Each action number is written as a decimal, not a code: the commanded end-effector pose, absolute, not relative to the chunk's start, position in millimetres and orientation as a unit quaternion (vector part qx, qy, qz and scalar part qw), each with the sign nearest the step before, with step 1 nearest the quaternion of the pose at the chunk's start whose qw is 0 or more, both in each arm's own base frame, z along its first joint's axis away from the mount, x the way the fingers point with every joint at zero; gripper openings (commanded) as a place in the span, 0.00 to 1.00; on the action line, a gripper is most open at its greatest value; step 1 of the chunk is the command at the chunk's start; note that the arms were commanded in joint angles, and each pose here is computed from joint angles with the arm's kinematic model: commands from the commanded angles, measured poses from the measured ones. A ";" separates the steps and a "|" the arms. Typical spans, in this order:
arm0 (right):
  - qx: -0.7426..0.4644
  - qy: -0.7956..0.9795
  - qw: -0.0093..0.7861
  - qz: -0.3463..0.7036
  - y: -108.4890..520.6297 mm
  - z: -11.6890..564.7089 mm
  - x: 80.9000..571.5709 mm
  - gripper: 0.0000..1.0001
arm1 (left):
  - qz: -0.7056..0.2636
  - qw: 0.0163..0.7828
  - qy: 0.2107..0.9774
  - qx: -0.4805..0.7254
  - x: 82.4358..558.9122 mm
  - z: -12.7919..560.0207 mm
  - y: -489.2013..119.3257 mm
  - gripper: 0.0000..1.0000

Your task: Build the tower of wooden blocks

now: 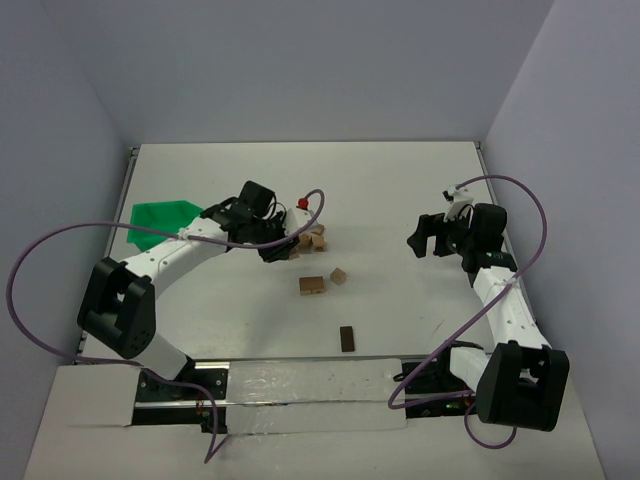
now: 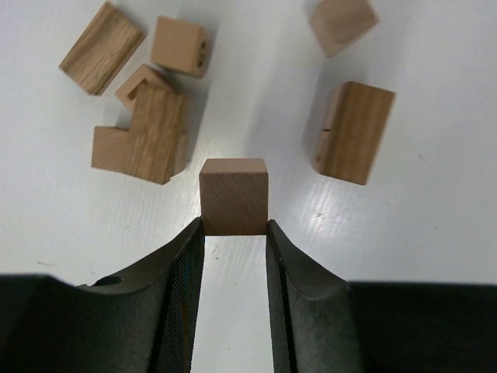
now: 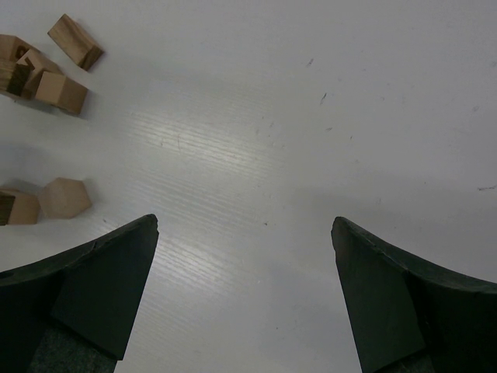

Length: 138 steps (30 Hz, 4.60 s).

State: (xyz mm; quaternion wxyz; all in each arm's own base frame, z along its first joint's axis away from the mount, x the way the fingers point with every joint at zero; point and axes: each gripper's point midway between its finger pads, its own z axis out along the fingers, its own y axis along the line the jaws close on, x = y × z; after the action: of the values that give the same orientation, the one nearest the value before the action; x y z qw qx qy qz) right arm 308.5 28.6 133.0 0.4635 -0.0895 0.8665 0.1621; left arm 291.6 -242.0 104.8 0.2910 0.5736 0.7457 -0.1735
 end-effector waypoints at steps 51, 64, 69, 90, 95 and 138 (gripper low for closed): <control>-0.106 0.856 0.480 0.161 28.3 150.8 317.7 1.00 | -0.198 0.216 0.668 0.684 239.2 92.7 -289.5 0.13; -0.106 0.856 0.480 0.160 28.1 150.6 317.4 1.00 | -0.195 0.215 0.672 0.681 242.3 89.0 -286.2 0.14; -0.106 0.857 0.478 0.161 28.3 149.7 317.4 1.00 | -0.195 0.215 0.673 0.680 242.6 87.8 -285.1 0.15; -0.106 0.858 0.477 0.159 27.7 148.8 316.9 1.00 | -0.200 0.206 0.673 0.681 239.7 83.2 -284.0 0.39; -0.106 0.857 0.479 0.159 27.7 150.2 317.2 1.00 | -0.199 0.205 0.674 0.681 240.2 81.9 -283.9 0.47; -0.424 0.802 0.348 0.237 211.8 95.9 259.4 0.65 | -0.287 0.429 0.716 0.470 269.7 258.3 -210.6 0.86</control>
State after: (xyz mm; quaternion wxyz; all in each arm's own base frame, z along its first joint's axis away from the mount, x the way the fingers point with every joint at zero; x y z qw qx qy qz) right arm 248.4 198.9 94.1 0.3325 -0.3983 0.8109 0.2706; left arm 270.9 -205.3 239.9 0.4028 0.4765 0.7359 -0.2627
